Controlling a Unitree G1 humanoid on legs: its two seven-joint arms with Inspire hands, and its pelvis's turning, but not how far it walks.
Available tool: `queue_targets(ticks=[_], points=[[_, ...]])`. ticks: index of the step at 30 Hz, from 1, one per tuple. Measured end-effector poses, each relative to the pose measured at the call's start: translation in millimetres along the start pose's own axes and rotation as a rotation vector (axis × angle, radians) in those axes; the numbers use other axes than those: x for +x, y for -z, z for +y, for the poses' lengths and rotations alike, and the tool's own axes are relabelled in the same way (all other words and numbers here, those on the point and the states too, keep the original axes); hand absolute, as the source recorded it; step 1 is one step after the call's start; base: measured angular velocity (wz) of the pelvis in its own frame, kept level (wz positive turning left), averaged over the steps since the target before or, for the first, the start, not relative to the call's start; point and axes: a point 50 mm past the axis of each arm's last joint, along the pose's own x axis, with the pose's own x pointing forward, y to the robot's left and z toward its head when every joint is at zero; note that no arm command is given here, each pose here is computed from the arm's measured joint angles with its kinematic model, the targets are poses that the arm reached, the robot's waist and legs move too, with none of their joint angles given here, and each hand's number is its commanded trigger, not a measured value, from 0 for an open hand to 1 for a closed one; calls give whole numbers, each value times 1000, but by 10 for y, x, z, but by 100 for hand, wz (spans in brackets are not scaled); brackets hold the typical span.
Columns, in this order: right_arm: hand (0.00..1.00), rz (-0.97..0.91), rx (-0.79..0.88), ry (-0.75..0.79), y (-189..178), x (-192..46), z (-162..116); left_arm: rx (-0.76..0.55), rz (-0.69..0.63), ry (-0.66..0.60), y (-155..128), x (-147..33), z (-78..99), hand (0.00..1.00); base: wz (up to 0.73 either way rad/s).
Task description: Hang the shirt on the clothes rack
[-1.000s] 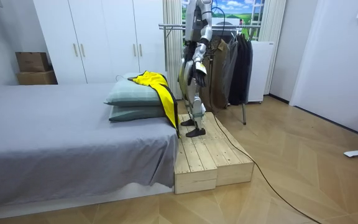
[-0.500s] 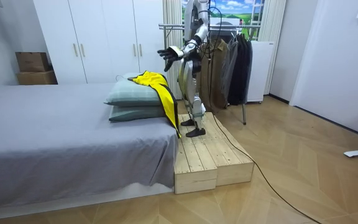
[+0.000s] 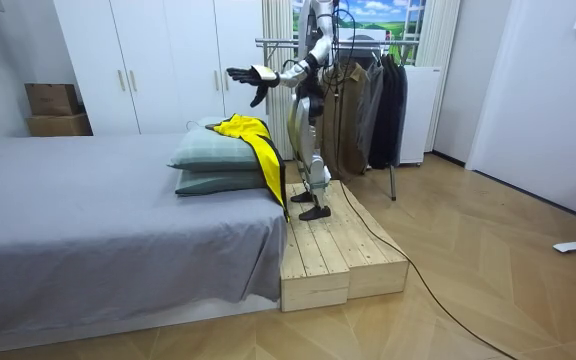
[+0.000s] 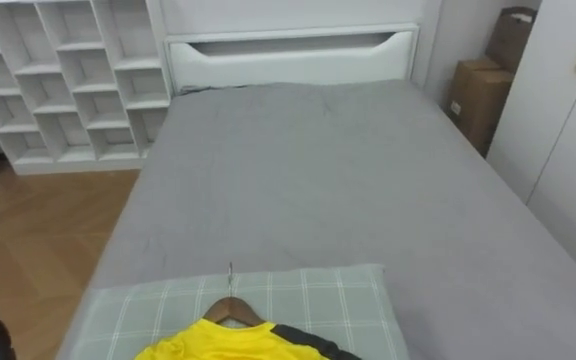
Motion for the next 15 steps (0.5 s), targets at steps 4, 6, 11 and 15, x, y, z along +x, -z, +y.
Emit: queue_targets(ticks=[4,6,11,15], points=[[0,13,-24,-21,13,0,40,40,-18,47,17,-53,-66,0,-3],[0,12,-31,-31,4,0,50,62,-23,64,38,-67,-82,0,0],[0,14,-39,-56,-9,1,59,64,-29,96,21,-58,-101,0,0],[0,12,-53,-61,-20,1,71,77,-35,137,5,-82,-141,0,1]])
